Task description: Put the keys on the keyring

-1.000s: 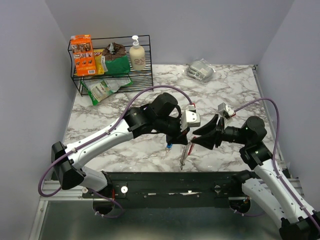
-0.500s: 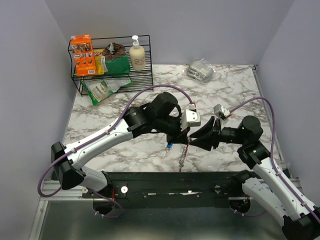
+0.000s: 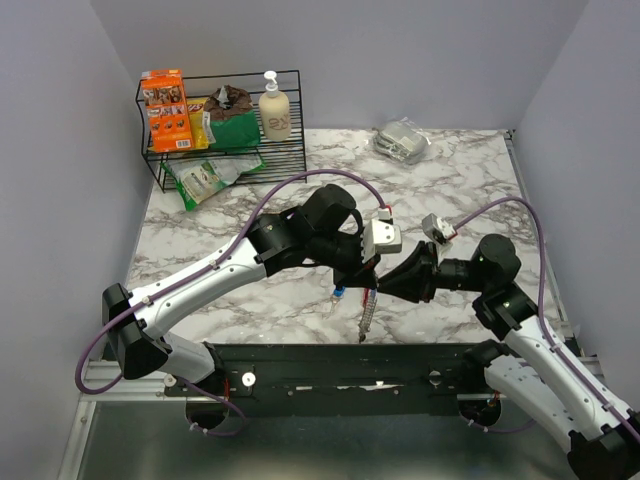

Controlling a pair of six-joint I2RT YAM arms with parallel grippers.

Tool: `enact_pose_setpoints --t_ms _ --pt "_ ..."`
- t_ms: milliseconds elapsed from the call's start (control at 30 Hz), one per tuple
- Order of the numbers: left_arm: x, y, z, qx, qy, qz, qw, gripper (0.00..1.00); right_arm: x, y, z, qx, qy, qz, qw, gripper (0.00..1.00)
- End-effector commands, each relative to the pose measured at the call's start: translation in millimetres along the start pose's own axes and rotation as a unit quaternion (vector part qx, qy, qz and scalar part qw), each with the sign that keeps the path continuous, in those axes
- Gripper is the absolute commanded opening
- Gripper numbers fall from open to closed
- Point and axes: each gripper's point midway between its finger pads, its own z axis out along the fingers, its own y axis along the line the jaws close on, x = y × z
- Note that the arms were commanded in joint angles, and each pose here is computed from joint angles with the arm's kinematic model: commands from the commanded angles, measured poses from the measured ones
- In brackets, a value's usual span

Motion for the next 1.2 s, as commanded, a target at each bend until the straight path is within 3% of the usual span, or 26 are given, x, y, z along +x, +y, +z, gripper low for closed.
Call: enact_pose_setpoints --t_ms 0,67,100,367,400,433,500,633,733,833,1033,1167 --pt "-23 -11 -9 0.009 -0.031 0.026 0.999 0.00 7 -3 1 0.007 0.007 0.006 1.000 0.21" --pt "-24 -13 -9 0.014 -0.033 0.026 0.999 0.00 7 -2 2 0.006 0.008 0.006 1.000 0.11" --pt "-24 -14 -8 0.016 -0.033 0.028 0.999 0.00 6 -2 2 0.005 0.008 0.006 1.000 0.01" --pt "-22 -13 -10 0.005 -0.039 0.025 0.999 0.01 -6 1 1 0.010 -0.012 -0.008 1.000 0.00" --pt "-24 -8 -10 -0.011 -0.045 0.026 0.999 0.05 -9 2 2 0.009 -0.016 -0.011 1.000 0.00" --pt "-24 -6 -13 -0.024 -0.050 0.024 0.998 0.16 -10 2 2 0.008 -0.018 -0.011 1.000 0.00" --pt "-30 11 -19 -0.081 -0.065 0.014 0.994 0.26 -16 4 3 0.003 -0.025 -0.015 1.000 0.00" --pt "-39 30 -40 -0.164 -0.103 -0.011 0.981 0.56 -22 2 2 0.015 -0.028 -0.024 0.999 0.00" --pt "-48 38 -61 -0.207 -0.152 -0.039 0.966 0.68 -28 1 0 0.025 -0.035 -0.039 0.998 0.01" --pt "-57 38 -80 -0.215 -0.212 -0.055 0.952 0.73 -36 6 -2 0.027 -0.058 -0.049 0.997 0.00" --pt "-60 8 -89 -0.106 -0.286 -0.033 0.952 0.73 -54 16 -8 0.022 -0.141 -0.062 0.988 0.00" --pt "-56 -18 -80 -0.020 -0.291 -0.007 0.956 0.71 -64 33 -13 -0.009 -0.178 -0.071 0.981 0.00"
